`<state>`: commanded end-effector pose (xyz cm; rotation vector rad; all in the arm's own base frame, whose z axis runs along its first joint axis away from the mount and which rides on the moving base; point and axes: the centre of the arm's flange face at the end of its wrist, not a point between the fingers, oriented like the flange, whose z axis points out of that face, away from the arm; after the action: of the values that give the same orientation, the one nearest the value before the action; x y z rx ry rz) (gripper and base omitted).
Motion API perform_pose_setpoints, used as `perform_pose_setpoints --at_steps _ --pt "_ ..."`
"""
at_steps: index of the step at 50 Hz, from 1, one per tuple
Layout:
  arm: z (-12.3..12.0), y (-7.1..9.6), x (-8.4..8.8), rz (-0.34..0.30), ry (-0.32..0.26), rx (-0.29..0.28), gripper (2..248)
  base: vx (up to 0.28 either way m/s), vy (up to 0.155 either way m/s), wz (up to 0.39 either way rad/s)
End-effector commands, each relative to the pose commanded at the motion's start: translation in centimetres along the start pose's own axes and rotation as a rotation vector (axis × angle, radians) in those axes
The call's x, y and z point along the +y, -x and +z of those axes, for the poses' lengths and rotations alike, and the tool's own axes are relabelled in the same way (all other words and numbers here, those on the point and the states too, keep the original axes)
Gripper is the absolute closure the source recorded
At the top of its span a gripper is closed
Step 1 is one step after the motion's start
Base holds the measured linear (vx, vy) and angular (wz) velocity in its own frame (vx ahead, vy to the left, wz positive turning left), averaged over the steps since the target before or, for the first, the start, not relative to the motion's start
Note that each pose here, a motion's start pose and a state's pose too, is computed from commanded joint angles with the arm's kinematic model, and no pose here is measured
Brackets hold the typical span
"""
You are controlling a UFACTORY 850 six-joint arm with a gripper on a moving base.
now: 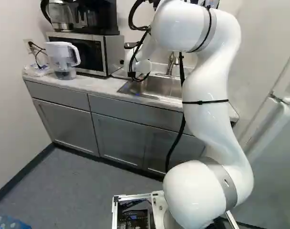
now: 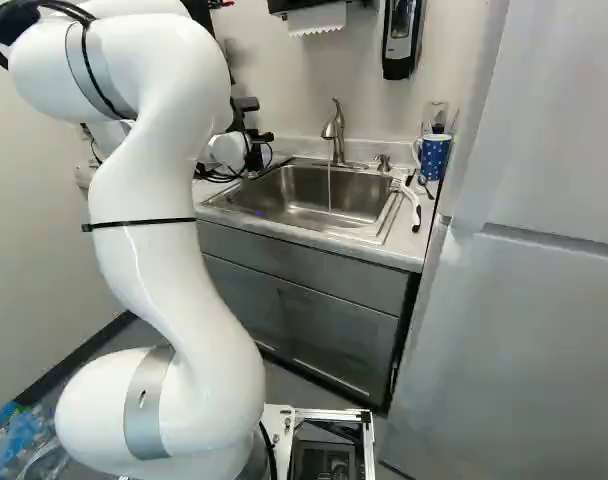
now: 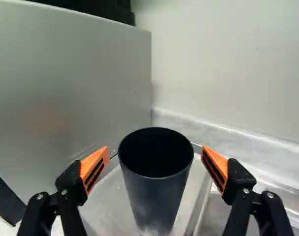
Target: Rinse the cup and place it in the tray
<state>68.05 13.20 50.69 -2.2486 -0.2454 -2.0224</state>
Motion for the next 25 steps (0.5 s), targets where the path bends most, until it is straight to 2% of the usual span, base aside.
perform_pose_setpoints --at_steps 25 --pt "-0.4 -2.9 0.1 0.0 0.001 0.047 3 0.0 0.0 0.0"
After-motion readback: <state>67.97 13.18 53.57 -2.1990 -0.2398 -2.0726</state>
